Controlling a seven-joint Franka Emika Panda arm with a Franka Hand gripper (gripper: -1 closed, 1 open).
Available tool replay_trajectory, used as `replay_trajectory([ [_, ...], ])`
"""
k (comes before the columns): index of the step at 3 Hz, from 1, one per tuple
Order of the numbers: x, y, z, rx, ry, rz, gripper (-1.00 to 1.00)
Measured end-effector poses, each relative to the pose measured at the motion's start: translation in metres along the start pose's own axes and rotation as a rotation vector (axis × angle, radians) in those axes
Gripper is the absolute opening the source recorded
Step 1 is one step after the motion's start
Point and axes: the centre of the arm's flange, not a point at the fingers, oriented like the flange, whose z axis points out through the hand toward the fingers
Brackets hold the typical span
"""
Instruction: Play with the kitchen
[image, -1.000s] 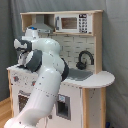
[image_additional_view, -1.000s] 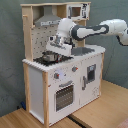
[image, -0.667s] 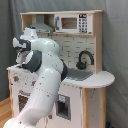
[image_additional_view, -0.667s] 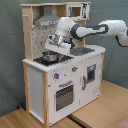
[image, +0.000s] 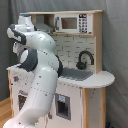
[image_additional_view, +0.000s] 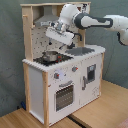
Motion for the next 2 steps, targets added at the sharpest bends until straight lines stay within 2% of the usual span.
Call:
replay_trajectory([
  [1, 0.007, -0.047, -0.017, -0.083, 0.010, -0.065, 1.00],
  [2, 0.003, -0.064, -0.042, -0.197, -0.010, -0.099, 1.00],
])
